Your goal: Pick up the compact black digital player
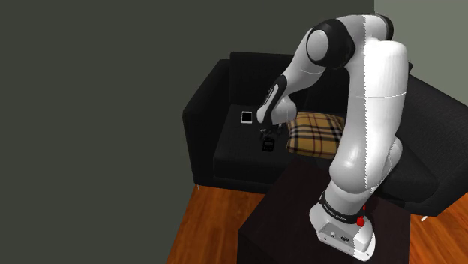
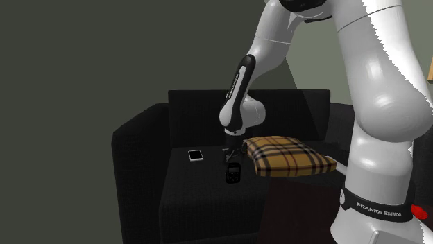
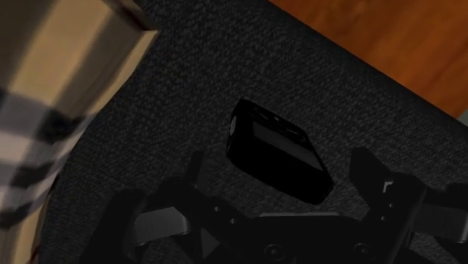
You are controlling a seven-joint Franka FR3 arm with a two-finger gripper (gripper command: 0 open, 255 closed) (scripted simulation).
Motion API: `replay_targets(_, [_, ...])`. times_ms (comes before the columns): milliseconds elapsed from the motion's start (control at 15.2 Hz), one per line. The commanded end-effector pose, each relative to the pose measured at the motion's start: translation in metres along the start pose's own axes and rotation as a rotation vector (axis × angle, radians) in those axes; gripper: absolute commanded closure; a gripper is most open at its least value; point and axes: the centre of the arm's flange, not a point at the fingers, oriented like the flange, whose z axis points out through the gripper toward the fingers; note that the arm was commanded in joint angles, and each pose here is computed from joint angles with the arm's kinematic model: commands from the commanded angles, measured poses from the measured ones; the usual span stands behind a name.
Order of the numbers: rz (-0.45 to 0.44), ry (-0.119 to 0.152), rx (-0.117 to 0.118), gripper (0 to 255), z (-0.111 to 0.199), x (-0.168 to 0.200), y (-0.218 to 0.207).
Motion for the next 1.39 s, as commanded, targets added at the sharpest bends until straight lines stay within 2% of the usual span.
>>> replay_targets(0, [0.0,0.001,0.0,0,0.01,-0.001,0.0])
replay_targets(132, [0.0,0.001,0.0,0,0.013,-0.001,0.0])
replay_targets(198, [0.0,0.001,0.0,255,0.014,0.0,0.0])
replay_targets(792, [0.0,0.001,0.0,255,0.013,-0.001,0.0])
replay_targets(1320, [0.0,0.001,0.0,255,-0.029,0.002,0.002])
